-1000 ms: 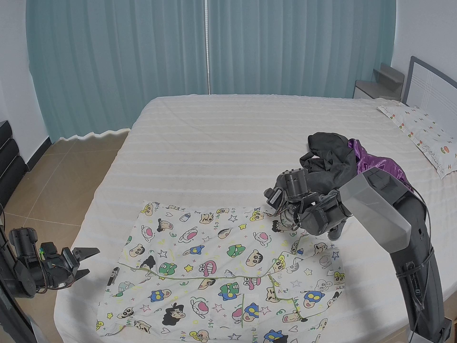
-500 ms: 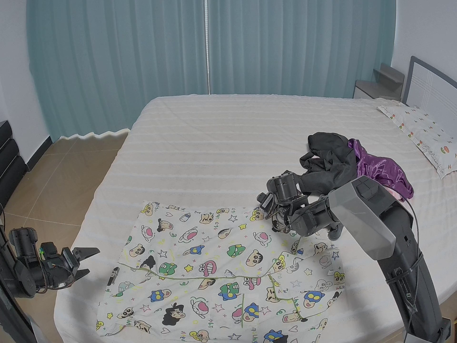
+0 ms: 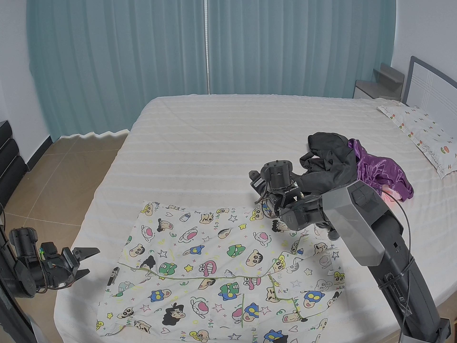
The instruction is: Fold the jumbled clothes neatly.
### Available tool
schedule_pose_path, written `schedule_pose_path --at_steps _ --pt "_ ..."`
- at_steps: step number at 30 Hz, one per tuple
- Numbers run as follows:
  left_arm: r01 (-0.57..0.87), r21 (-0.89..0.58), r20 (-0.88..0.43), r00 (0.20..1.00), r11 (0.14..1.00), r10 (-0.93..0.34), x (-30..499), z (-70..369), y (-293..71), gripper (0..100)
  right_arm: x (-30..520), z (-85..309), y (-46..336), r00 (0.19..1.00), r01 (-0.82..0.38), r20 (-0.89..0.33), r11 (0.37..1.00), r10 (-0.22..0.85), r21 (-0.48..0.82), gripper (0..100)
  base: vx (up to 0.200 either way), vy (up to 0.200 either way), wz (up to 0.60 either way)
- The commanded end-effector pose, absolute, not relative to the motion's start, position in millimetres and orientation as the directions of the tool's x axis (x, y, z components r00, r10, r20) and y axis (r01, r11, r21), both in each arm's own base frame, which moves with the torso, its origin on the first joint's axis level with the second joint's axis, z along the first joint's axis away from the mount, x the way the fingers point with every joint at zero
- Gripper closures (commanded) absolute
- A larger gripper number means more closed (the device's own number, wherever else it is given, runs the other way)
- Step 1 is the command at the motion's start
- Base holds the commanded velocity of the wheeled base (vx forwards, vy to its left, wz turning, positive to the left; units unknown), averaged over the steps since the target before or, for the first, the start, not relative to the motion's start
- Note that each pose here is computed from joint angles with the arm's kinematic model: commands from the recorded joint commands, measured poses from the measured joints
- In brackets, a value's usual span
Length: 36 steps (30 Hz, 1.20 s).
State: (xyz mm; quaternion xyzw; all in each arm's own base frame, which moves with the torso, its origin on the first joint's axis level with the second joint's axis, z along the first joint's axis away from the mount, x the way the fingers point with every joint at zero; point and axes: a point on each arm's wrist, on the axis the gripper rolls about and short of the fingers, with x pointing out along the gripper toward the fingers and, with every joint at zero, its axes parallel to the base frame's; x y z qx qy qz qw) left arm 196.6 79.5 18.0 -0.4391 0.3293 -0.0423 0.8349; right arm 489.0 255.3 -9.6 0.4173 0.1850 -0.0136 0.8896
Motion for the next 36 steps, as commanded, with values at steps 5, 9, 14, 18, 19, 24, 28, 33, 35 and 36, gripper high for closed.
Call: schedule_pose_path --at_steps 5,9,14,18,19,24,28,33,35,36 --pt "-0.220 -0.762 -0.512 0.781 0.610 -0.358 196.6 18.1 80.0 0 495.9 0.7 242.7 0.944 0.192 -0.318 0.643 0.085 0.742 0 0.000 0.000 0.00" --pt "-0.217 -0.761 -0.509 0.783 0.611 -0.357 195.8 19.5 79.6 0 500.1 26.4 225.0 0.955 0.193 -0.292 0.627 0.058 0.755 0 0.000 0.000 0.00" --pt "-0.210 -0.760 -0.510 0.779 0.615 -0.364 194.2 19.5 78.0 0 480.1 47.0 207.7 0.940 0.236 -0.338 0.640 0.040 0.731 0 0.000 0.000 0.00" --pt "-0.207 -0.754 -0.515 0.776 0.624 -0.365 191.7 18.6 77.1 0 449.1 52.2 200.8 0.910 0.266 -0.411 0.682 0.057 0.682 0 0.000 0.000 0.00" --pt "-0.202 -0.749 -0.516 0.775 0.631 -0.364 191.7 18.3 77.2 0 444.0 52.1 200.2 0.905 0.268 -0.422 0.689 0.060 0.673 0 0.000 0.000 0.00" --pt "-0.141 -0.676 -0.563 0.733 0.723 -0.383 177.9 9.0 70.8 0 390.8 58.1 196.3 0.877 0.250 -0.468 0.733 0.105 0.633 0 0.000 0.000 0.00" --pt "-0.104 -0.616 -0.620 0.676 0.781 -0.399 170.2 -5.9 66.4 0 350.5 69.4 193.1 0.883 0.183 -0.438 0.733 0.171 0.655 0 0.000 0.000 0.00" --pt "-0.110 -0.525 -0.688 0.638 0.844 -0.345 176.3 -17.4 63.7 0 312.0 71.3 183.4 0.873 0.154 -0.444 0.750 0.201 0.643 0 0.000 0.000 0.00" --pt "-0.100 -0.511 -0.698 0.627 0.854 -0.345 178.8 -18.9 60.2 0 304.1 71.8 179.9 0.872 0.152 -0.446 0.751 0.205 0.643 0 0.000 0.000 0.00" --pt "-0.100 -0.511 -0.698 0.627 0.854 -0.345 178.8 -18.9 60.2 0 304.1 71.8 179.9 0.872 0.152 -0.446 0.751 0.205 0.643 0 0.000 0.000 0.00"
